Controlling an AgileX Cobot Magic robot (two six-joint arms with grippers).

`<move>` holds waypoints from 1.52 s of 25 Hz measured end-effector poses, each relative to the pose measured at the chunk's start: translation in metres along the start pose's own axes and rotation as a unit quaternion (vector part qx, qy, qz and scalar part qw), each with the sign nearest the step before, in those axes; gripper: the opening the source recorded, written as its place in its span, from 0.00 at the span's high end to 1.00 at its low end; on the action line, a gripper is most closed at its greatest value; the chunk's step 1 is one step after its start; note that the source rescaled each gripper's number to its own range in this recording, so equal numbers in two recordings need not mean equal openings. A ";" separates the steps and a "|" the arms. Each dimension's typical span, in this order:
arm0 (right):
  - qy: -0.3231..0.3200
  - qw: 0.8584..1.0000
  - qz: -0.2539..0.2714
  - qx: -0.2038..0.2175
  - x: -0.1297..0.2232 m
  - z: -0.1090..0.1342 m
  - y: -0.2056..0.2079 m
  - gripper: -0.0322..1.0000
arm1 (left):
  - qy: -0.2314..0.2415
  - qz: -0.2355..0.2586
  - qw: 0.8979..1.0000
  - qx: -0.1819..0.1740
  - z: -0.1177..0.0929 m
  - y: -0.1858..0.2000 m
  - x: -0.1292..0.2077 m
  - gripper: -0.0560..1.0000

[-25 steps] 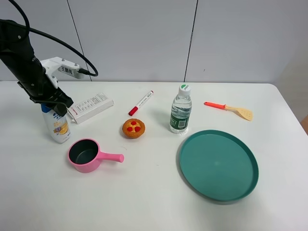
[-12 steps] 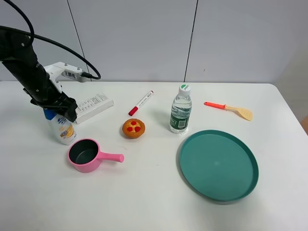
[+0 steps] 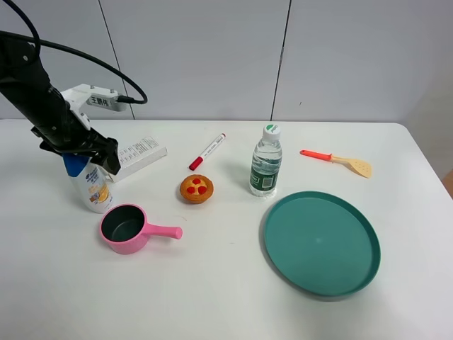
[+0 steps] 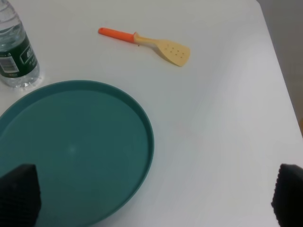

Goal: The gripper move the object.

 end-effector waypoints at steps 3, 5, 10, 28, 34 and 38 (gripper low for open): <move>0.000 1.000 0.000 0.000 0.000 0.000 0.000 0.00 | -0.002 -0.042 0.999 0.000 -0.003 0.023 -0.005 0.15; 0.000 1.000 0.000 0.000 0.000 0.000 0.000 0.00 | -0.005 -0.077 0.997 0.000 -0.005 0.043 -0.009 0.15; 0.000 1.000 0.000 0.000 0.000 0.000 0.000 0.00 | -0.001 -0.173 0.985 0.021 -0.016 0.107 -0.008 0.15; 0.000 1.000 0.000 0.000 0.000 0.000 0.000 0.00 | -0.029 -0.441 0.895 0.058 -0.038 0.289 0.122 0.15; -0.001 1.000 0.000 0.000 0.000 0.000 0.000 0.00 | -0.013 -0.460 0.884 0.083 -0.036 0.257 0.177 0.15; -0.002 1.000 0.000 0.000 0.000 0.000 0.000 0.00 | -0.006 -0.456 0.884 0.104 -0.036 0.235 0.208 0.15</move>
Point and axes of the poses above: a point on each arm's last joint axis where the gripper is mounted, y pointing back along that axis away from the gripper, z along the wrist's bending axis when the last joint is at zero, x = y × z, the point moved 4 cm from there along -y, pointing out along that axis toward the gripper, and after that the axes turned 15 degrees about y, right-handed, at the moved point
